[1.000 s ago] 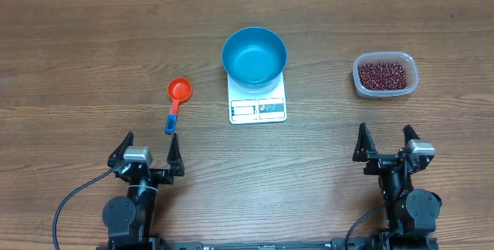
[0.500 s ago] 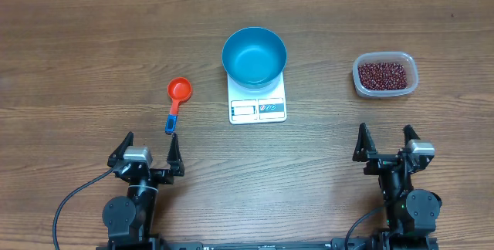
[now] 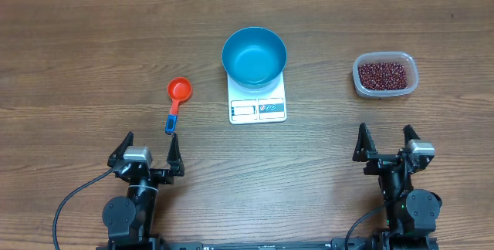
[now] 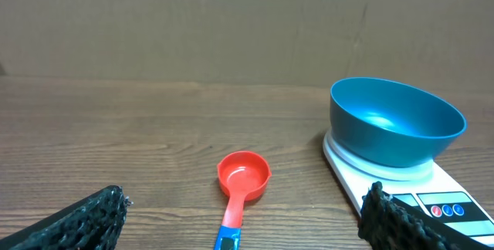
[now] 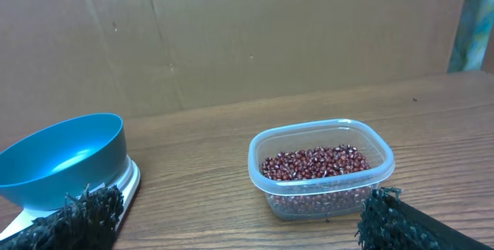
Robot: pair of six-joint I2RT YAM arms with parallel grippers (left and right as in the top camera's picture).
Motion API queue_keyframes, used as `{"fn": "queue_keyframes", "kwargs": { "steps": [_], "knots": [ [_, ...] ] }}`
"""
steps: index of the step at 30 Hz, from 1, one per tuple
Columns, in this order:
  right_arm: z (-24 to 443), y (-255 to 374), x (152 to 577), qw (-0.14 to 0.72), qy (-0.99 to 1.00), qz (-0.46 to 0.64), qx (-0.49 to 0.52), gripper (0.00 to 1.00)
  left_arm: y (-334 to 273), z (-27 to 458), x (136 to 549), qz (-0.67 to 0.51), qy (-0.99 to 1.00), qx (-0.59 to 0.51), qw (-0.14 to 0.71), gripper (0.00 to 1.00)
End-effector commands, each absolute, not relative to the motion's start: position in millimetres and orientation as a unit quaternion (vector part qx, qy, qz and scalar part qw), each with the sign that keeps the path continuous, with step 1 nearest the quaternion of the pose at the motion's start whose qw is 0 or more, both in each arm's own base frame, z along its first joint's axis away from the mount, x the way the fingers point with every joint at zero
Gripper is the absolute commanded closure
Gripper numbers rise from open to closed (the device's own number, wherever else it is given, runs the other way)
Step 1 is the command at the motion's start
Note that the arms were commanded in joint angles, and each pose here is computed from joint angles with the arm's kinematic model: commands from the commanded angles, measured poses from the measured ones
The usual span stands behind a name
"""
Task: Scoop item into bowl and weigh 150g on scale
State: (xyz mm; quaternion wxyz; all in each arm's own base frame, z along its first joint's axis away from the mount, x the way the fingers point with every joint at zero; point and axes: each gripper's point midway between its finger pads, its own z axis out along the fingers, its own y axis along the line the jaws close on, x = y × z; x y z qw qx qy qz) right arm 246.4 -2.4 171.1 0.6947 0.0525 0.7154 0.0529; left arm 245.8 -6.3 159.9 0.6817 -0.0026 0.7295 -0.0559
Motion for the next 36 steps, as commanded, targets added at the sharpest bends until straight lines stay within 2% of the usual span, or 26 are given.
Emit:
{"fn": "queue_keyframes", "kwargs": {
  "steps": [1, 24, 36],
  "knots": [
    [169, -3, 246, 0.696, 0.714, 0.053, 0.055, 0.00, -4, 159, 246, -0.047, 0.729, 0.001, 0.683, 0.01],
    [170, -3, 246, 0.697, 0.713, 0.053, 0.055, 0.00, 0, 160, 246, -0.047, 0.728, -0.016, 0.684, 0.00],
    [170, -3, 246, 0.697, 0.713, 0.053, 0.055, 0.00, -12, 164, 240, -0.062, 0.742, 0.017, 0.667, 0.01]
  ]
}}
